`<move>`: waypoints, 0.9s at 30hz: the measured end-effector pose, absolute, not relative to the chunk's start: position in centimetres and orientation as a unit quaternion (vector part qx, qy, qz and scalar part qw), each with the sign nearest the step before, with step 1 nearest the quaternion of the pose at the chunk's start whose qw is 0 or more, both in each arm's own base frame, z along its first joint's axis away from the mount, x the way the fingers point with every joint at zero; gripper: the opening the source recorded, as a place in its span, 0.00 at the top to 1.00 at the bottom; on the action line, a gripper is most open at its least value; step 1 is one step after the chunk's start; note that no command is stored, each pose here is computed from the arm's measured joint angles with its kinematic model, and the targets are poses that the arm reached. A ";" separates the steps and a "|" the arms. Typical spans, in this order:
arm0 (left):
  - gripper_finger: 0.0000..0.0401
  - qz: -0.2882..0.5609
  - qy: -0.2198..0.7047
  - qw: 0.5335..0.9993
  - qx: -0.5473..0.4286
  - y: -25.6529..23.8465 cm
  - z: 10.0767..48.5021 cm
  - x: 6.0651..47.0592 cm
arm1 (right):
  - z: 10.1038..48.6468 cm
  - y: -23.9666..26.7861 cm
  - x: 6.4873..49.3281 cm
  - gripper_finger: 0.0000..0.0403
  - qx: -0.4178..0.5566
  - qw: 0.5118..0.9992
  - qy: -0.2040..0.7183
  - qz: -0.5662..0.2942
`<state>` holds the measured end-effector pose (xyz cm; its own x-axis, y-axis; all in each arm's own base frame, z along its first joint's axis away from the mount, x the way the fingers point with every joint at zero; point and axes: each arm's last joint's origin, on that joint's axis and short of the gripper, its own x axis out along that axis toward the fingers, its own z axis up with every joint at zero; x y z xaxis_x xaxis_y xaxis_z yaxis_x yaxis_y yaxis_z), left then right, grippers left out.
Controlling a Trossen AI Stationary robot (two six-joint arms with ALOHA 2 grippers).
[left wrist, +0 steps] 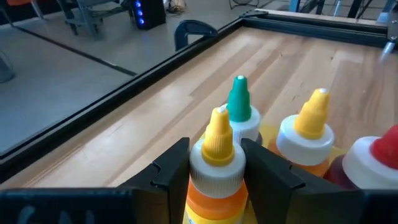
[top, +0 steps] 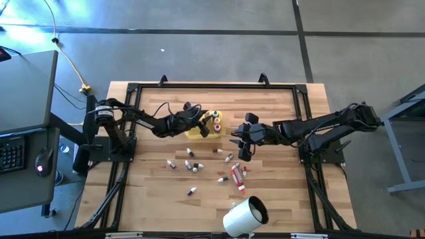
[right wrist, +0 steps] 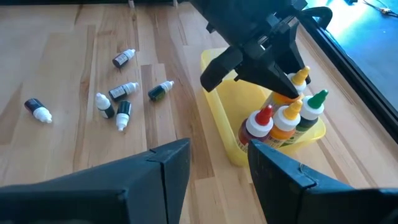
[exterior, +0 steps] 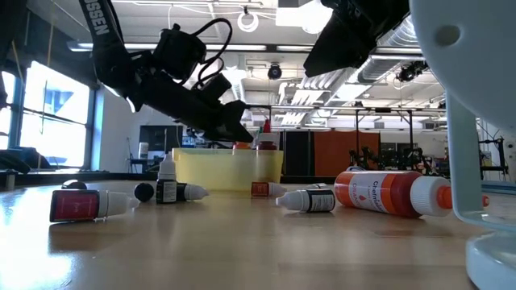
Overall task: Pick & Place food coloring
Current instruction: Put the large yellow food coloring bottle into the yellow container, then put the large red food coloring bottle into the yellow container
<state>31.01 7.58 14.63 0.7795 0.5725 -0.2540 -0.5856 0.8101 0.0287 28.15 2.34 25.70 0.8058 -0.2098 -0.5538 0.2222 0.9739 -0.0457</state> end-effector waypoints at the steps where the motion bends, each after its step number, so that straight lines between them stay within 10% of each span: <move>1: 0.67 0.314 0.126 0.941 -0.024 7.6 14.6 31.0 | 25.7 2.3 28.1 0.62 0.011 0.950 0.290 -0.114; 27: 0.51 0.345 0.124 0.930 -0.018 7.8 14.7 30.9 | 25.7 2.3 28.2 0.62 0.011 0.950 0.290 -0.113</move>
